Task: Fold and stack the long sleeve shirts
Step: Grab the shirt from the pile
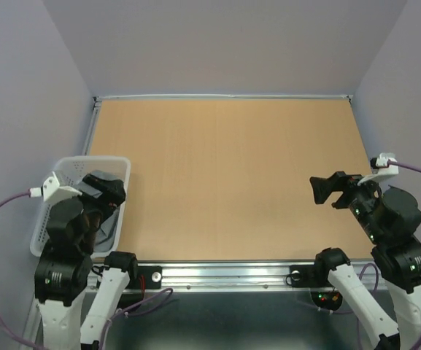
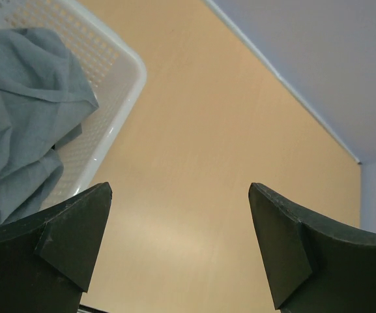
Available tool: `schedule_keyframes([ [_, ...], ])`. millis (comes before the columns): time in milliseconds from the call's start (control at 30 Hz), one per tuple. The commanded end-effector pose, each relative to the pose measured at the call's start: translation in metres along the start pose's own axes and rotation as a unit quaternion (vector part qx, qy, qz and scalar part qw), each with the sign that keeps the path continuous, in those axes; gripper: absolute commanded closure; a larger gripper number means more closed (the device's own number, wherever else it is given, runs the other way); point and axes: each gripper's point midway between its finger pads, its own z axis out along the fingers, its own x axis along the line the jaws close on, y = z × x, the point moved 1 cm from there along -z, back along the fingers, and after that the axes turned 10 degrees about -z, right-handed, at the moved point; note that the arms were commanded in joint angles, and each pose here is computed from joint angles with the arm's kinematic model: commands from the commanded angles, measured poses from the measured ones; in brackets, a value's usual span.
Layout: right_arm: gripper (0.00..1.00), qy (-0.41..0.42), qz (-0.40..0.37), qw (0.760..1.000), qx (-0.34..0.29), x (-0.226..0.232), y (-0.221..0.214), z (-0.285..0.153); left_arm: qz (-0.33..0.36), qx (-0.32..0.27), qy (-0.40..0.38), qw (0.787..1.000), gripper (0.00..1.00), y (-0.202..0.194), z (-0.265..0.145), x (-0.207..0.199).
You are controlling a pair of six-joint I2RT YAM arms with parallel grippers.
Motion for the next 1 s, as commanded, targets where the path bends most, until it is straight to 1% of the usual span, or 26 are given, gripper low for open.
schedule_keyframes([
  [0, 0.0, 0.012, 0.046, 0.999, 0.004, 0.01, 0.019, 0.008, -0.011, 0.043, 0.031, 0.999, 0.01, -0.016, 0.037, -0.007],
  [33, 0.0, 0.033, 0.048, 0.998, 0.013, 0.017, 0.017, 0.01, -0.009, 0.046, 0.046, 0.998, 0.01, -0.018, 0.044, -0.004],
  [67, 0.0, 0.034, 0.05, 0.998, 0.024, 0.018, 0.014, 0.015, -0.003, 0.054, 0.073, 0.996, 0.01, -0.022, 0.055, 0.002],
  [167, 0.0, 0.04, 0.076, 0.995, 0.044, 0.023, 0.005, 0.022, 0.004, 0.037, 0.15, 0.988, 0.01, -0.02, 0.074, 0.023],
  [200, 0.0, 0.044, 0.079, 0.994, 0.054, 0.024, -0.001, 0.025, 0.008, 0.029, 0.167, 0.986, 0.01, -0.019, 0.079, 0.029],
  [233, 0.0, 0.048, 0.083, 0.994, 0.059, 0.026, -0.004, 0.026, 0.013, 0.007, 0.188, 0.982, 0.01, -0.013, 0.084, 0.035],
  [300, 0.0, 0.057, 0.09, 0.992, 0.073, 0.03, -0.011, 0.029, 0.025, -0.003, 0.221, 0.975, 0.01, -0.011, 0.099, 0.043],
  [333, 0.0, 0.06, 0.09, 0.991, 0.075, 0.031, -0.013, 0.029, 0.029, -0.015, 0.239, 0.971, 0.01, -0.007, 0.104, 0.049],
  [367, 0.0, 0.064, 0.092, 0.99, 0.083, 0.032, -0.017, 0.031, 0.034, -0.013, 0.265, 0.964, 0.01, -0.007, 0.115, 0.058],
  [400, 0.0, 0.065, 0.093, 0.99, 0.084, 0.033, -0.018, 0.032, 0.031, -0.018, 0.274, 0.961, 0.01, -0.004, 0.124, 0.061],
  [433, 0.0, 0.069, 0.093, 0.989, 0.087, 0.034, -0.02, 0.032, 0.028, -0.014, 0.298, 0.954, 0.01, -0.004, 0.135, 0.071],
  [500, 0.0, 0.073, 0.09, 0.99, 0.083, 0.035, -0.02, 0.032, 0.009, -0.028, 0.32, 0.947, 0.01, 0.005, 0.148, 0.084],
  [533, 0.0, 0.073, 0.093, 0.989, 0.085, 0.035, -0.022, 0.033, -0.004, -0.03, 0.343, 0.939, 0.01, 0.009, 0.155, 0.098],
  [633, 0.0, 0.074, 0.093, 0.99, 0.082, 0.035, -0.022, 0.032, -0.032, -0.044, 0.366, 0.929, 0.01, 0.017, 0.167, 0.116],
  [700, 0.0, 0.074, 0.091, 0.99, 0.085, 0.035, -0.024, 0.033, -0.051, -0.05, 0.392, 0.917, 0.01, 0.022, 0.174, 0.137],
  [767, 0.0, 0.072, 0.089, 0.99, 0.083, 0.034, -0.025, 0.035, -0.058, -0.044, 0.412, 0.908, 0.01, 0.017, 0.182, 0.154],
  [833, 0.0, 0.069, 0.085, 0.99, 0.087, 0.033, -0.028, 0.038, -0.065, -0.03, 0.416, 0.906, 0.01, 0.01, 0.194, 0.166],
  [933, 0.0, 0.067, 0.078, 0.99, 0.094, 0.032, -0.032, 0.043, -0.065, 0.013, 0.442, 0.895, 0.01, -0.016, 0.21, 0.189],
  [967, 0.0, 0.065, 0.074, 0.991, 0.095, 0.031, -0.031, 0.045, -0.066, 0.032, 0.461, 0.884, 0.01, -0.029, 0.215, 0.202],
])
